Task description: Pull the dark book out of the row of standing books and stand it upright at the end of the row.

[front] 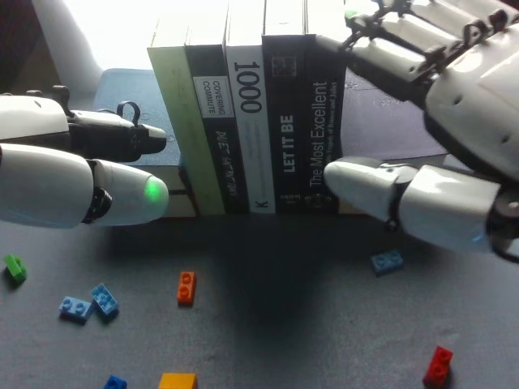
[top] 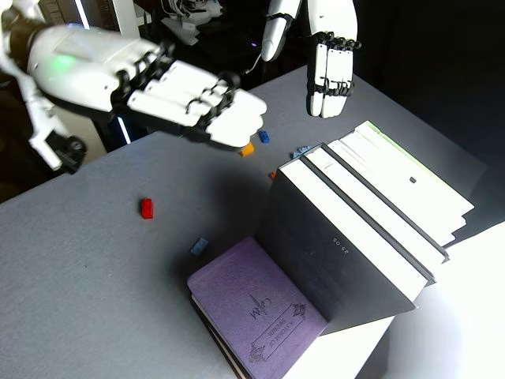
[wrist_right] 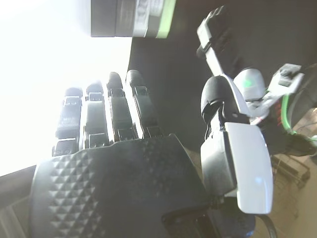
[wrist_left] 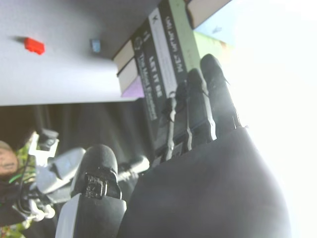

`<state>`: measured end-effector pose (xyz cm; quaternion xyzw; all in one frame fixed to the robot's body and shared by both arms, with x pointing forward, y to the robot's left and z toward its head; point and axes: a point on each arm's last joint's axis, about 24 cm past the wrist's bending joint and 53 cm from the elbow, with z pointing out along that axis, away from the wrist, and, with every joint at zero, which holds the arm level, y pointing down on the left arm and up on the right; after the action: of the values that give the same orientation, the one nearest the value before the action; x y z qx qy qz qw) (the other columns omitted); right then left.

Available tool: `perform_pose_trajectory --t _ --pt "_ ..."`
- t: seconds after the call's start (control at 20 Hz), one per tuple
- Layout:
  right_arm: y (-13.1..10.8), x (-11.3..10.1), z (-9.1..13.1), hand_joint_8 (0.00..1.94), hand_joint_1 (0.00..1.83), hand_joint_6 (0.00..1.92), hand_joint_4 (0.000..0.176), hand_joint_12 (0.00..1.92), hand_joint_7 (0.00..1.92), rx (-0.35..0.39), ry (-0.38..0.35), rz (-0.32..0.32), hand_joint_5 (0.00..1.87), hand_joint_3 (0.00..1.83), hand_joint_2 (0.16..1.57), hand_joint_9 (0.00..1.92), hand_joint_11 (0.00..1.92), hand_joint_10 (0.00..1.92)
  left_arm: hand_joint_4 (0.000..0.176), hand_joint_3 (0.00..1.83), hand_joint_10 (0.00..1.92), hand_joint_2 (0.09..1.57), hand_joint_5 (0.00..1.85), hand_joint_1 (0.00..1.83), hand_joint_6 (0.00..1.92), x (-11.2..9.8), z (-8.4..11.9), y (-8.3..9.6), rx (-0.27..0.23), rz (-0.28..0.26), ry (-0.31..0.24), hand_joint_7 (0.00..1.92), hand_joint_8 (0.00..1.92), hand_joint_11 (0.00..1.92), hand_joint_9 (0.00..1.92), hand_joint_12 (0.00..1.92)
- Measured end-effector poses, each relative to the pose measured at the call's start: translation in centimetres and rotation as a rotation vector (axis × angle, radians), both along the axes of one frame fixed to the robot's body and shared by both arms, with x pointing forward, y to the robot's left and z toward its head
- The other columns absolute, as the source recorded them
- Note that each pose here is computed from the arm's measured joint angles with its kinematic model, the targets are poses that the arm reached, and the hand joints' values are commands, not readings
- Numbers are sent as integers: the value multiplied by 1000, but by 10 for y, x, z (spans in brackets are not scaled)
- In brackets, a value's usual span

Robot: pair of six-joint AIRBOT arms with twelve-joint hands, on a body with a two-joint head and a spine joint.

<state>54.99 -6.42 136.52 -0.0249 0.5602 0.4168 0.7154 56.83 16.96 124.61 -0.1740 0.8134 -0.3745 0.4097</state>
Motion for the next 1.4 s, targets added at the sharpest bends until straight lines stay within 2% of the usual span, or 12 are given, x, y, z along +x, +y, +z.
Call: perform_pose_trajectory --t 0.05,0.1,0.25,0.35,0.4,0.6,0.8,0.95,1.05,1.2,1.3,1.4 --pt "6 0 0 18 0 168 21 0 98 -8 -11 4 490 1 1235 0 0 0 21 2 2 1338 131 40 5 0 0 0 0 0 1 176 2 221 214 159" --pt "10 4 3 4 0 169 0 0 144 -3 -23 7 691 1 1239 0 0 0 16 0 0 1340 124 40 1 0 0 0 0 0 1 179 0 235 214 119" --pt "4 19 10 1 0 105 0 0 164 25 -46 -24 965 0 1234 0 0 0 32 0 4 1333 133 23 4 0 -1 1 7 2 3 179 1 267 226 112" --pt "8 23 17 5 43 99 0 0 238 39 -77 -19 1073 0 1237 0 0 0 13 0 4 1336 136 74 3 -1 -2 1 5 1 8 197 7 263 230 101" --pt "12 20 20 0 8 86 0 0 212 44 -88 -9 1073 0 1236 0 0 0 32 0 1 1335 128 22 0 -1 -2 0 4 0 7 180 3 265 223 95" --pt "36 3 40 8 43 86 0 0 214 53 -182 51 1113 2 1243 0 0 0 9 0 3 1344 138 72 2 -1 -2 1 9 1 6 173 4 235 191 64" --pt "45 1 56 1 0 54 0 0 189 58 -272 54 1063 0 1227 0 0 0 31 0 8 1336 176 31 8 -1 -2 0 4 0 7 204 5 295 235 71" --pt "42 10 69 2 0 49 0 0 193 81 -323 25 1064 0 1224 0 0 0 30 1 4 1338 173 10 4 -1 -2 0 4 0 8 204 2 300 236 61" --pt "36 19 75 14 58 56 0 0 233 95 -340 0 1094 0 1233 0 0 0 9 2 3 1347 147 59 0 -1 -2 0 5 0 7 195 4 275 223 44" --pt "30 34 76 2 0 34 0 0 182 106 -341 -33 1055 0 1227 0 0 0 20 0 5 1336 164 1 5 -1 -2 0 5 0 8 191 0 309 235 51" --pt "29 38 76 19 21 42 0 0 232 110 -341 -39 1080 0 1235 0 0 0 5 3 0 1350 151 28 0 -1 -2 0 4 0 7 180 0 283 218 35" --pt "30 41 76 6 0 29 0 0 210 116 -338 -35 1055 0 1230 0 0 0 26 0 4 1332 183 15 7 -1 -2 0 5 0 7 204 4 319 244 40"
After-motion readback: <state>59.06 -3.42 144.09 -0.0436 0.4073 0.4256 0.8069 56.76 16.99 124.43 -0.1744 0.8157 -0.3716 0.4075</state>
